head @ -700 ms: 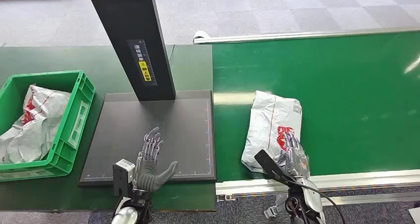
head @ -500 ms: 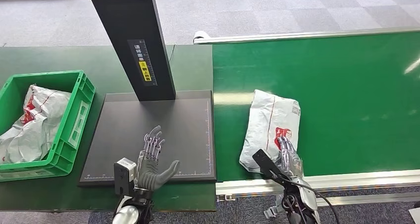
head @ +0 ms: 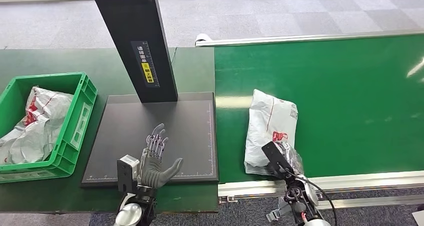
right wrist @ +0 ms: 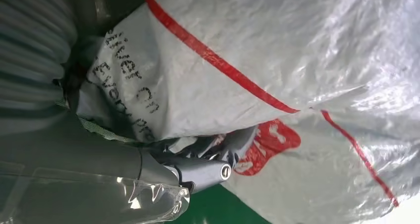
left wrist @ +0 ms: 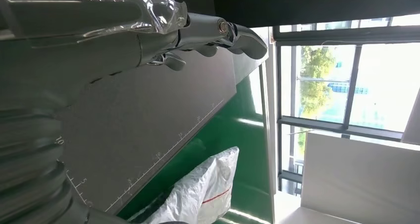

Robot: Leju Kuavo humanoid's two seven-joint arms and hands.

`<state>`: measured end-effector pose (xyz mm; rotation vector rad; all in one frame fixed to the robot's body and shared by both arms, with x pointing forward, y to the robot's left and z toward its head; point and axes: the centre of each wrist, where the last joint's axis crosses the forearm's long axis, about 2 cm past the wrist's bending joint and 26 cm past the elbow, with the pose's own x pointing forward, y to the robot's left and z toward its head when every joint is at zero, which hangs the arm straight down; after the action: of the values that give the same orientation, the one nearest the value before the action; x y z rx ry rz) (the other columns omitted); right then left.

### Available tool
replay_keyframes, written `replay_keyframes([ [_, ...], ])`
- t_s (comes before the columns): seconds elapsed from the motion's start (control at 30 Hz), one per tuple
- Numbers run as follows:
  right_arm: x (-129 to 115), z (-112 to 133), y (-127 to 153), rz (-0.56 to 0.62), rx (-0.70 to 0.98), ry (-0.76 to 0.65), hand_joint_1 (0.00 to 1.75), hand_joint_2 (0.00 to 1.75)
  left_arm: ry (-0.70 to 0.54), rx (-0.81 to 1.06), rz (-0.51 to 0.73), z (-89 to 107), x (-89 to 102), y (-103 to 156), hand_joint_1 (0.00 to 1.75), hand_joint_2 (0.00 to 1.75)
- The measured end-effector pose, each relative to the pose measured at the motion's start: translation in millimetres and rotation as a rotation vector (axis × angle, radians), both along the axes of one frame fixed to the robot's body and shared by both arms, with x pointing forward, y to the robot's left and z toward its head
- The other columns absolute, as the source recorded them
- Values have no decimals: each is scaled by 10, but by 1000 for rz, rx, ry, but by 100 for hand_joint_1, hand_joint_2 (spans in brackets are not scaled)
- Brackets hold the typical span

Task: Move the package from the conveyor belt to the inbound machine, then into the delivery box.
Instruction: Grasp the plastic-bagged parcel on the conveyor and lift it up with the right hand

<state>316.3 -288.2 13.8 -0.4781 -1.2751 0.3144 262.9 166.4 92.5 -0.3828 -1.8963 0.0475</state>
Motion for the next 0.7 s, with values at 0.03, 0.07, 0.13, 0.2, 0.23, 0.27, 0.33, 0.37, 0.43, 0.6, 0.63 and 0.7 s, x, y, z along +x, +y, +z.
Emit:
replay_keyframes([
  [0.03,7,4,-5,-1,65,-16,175,175,-1,0,6,-1,-1,6,0,175],
  [0.07,8,6,-3,-2,137,-36,175,175,-4,2,13,0,-2,15,0,175],
  [0.13,-20,20,31,-14,257,-87,175,175,-30,18,34,30,1,46,0,175],
  [0.2,-71,84,85,-44,305,-147,175,175,-87,56,62,118,19,95,0,175],
  [0.23,-89,147,105,-58,307,-184,175,175,-121,78,78,174,32,123,0,175],
  [0.27,-97,234,119,-67,301,-227,175,175,-156,102,94,238,47,155,0,175],
  [0.33,-100,423,135,-67,285,-312,175,175,-211,131,120,352,75,215,0,175],
  [0.37,-104,510,144,-63,280,-350,175,175,-233,139,131,401,88,241,0,175],
  [0.43,-128,640,163,-45,272,-428,175,175,-272,152,154,471,104,287,0,175],
  [0.6,-177,966,287,68,247,-623,175,175,-364,207,259,595,131,498,0,175],
  [0.63,-166,1059,330,97,243,-653,175,175,-374,218,282,618,145,559,0,175],
  [0.7,-122,1261,434,161,243,-703,175,175,-393,236,323,667,193,685,0,175],
])
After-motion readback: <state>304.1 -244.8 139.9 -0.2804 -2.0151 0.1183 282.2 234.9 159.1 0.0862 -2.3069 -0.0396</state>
